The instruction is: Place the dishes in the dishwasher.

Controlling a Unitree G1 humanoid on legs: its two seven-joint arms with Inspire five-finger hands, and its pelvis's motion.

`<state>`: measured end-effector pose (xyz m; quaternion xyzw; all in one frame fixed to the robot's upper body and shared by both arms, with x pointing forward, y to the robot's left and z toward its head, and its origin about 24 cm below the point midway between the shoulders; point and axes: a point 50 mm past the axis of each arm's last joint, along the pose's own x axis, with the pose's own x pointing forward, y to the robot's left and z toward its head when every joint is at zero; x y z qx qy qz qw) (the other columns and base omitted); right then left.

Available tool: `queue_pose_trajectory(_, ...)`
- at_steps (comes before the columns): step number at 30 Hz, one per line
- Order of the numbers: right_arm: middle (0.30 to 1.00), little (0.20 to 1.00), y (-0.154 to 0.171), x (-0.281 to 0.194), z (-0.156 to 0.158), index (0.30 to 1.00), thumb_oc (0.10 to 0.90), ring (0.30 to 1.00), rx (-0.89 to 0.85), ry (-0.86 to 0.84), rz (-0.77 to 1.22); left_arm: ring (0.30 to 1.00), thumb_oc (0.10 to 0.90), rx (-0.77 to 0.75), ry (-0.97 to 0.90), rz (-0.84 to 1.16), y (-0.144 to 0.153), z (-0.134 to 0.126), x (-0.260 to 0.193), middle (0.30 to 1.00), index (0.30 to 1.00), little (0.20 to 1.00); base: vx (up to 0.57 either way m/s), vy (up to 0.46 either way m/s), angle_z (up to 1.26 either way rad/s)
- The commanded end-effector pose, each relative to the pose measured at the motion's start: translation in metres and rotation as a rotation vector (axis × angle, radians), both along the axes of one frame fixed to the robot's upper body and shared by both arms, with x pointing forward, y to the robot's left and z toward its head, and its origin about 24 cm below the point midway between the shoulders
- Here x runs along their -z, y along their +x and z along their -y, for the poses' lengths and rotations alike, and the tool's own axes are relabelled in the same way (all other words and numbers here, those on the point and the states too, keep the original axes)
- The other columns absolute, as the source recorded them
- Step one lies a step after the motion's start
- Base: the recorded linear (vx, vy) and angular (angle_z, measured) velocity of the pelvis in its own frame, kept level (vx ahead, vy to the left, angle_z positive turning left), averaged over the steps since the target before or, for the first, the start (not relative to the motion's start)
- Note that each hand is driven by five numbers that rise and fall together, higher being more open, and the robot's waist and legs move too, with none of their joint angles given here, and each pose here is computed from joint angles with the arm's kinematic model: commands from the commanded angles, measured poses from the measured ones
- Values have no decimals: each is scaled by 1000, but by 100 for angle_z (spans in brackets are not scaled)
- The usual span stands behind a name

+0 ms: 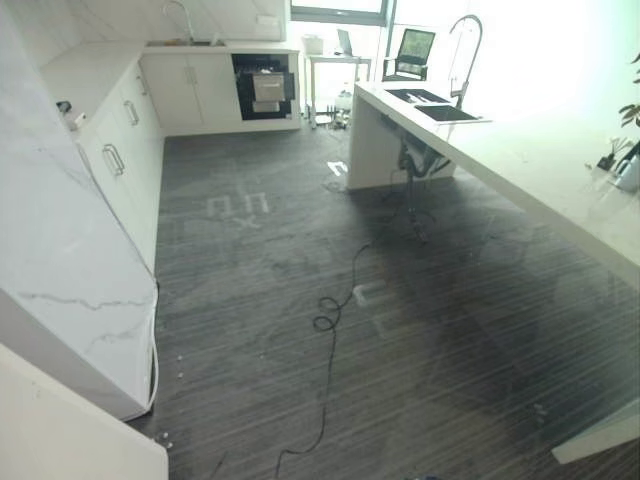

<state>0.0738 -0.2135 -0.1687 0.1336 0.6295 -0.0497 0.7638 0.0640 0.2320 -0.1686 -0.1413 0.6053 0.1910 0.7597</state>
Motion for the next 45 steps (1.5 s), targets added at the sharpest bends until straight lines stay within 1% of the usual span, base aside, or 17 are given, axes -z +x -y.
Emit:
queue_pose_trajectory(1, 900, 900, -10, 1, 4, 900, 800, 900, -34, -6, -66, 900, 800, -4, -42, -8, 4, 11, 2, 900, 900, 900, 0, 0, 0)
queue_pose_trajectory(6, 900, 900, -9, 1, 3, 900, 800, 900, -22, 0, -63, 900, 800, -14, -31, -26, 1, 9, 2, 900, 900, 900, 0, 0, 0)
queue_pose_trajectory(22, 900, 900, -8, 1, 3, 900, 800, 900, -36, -8, -52, 900, 800, 20, -6, -41, 2, 8, 2, 900, 900, 900, 0, 0, 0)
queue_pose_trajectory(26, 900, 900, -5, 0, 4, 900, 800, 900, -24, -22, -25, 900, 800, 3, -9, 9, 9, 8, 1, 900, 900, 900, 0, 0, 0)
queue_pose_trajectory(29, 900, 900, 11, -4, 9, 900, 800, 900, 25, -44, 76, 900, 800, -26, 32, 148, 30, 3, -5, 900, 900, 900, 1, -11, 0)
queue_pose_trajectory(30, 900, 900, 24, -8, 11, 900, 800, 900, 65, -49, 143, 900, 800, -5, 65, 221, 44, 1, -10, 900, 900, 900, -2, -67, 1)
queue_pose_trajectory(31, 900, 900, 57, -20, 12, 900, 800, 900, 124, -43, 313, 900, 800, 72, 120, 370, 71, 0, -22, 900, 900, 900, -5, -61, 1)
queue_pose_trajectory(32, 900, 900, 57, -21, 12, 900, 800, 900, 128, -41, 320, 900, 800, 77, 124, 380, 72, 0, -23, 900, 900, 900, -27, -74, 1)
queue_pose_trajectory(33, 900, 900, 79, -33, 9, 900, 800, 900, 137, -35, 439, 900, 800, 85, 138, 492, 92, 0, -35, 900, 900, 900, -40, -59, 1)
queue_pose_trajectory(35, 900, 900, 97, -49, 6, 900, 800, 900, 132, -30, 578, 900, 800, 87, 190, 666, 116, -3, -57, 900, 900, 900, -44, -87, 1)
queue_pose_trajectory(36, 900, 900, 108, -63, 3, 900, 800, 900, 146, -22, 665, 900, 800, 45, 201, 806, 133, -6, -79, 900, 900, 900, -23, -77, 4)
queue_pose_trajectory(37, 900, 900, 108, -64, 3, 900, 800, 900, 148, -21, 670, 900, 800, 41, 196, 811, 133, -6, -80, 900, 900, 900, -15, -90, 6)
queue_pose_trajectory(39, 900, 900, 119, -84, -1, 900, 800, 900, 139, -38, 791, 900, 800, 0, 195, 957, 138, -14, -103, 900, 900, 900, 17, -149, 7)
queue_pose_trajectory(41, 900, 900, 127, -98, -5, 900, 800, 900, 118, -49, 869, 900, 800, -4, 203, 1020, 139, -15, -113, 900, 900, 900, 50, -162, 2)
queue_pose_trajectory(45, 900, 900, 141, -123, -8, 900, 800, 900, 22, -99, 1004, 900, 800, -7, 216, 1126, 145, -13, -130, 900, 900, 900, 80, -152, -3)
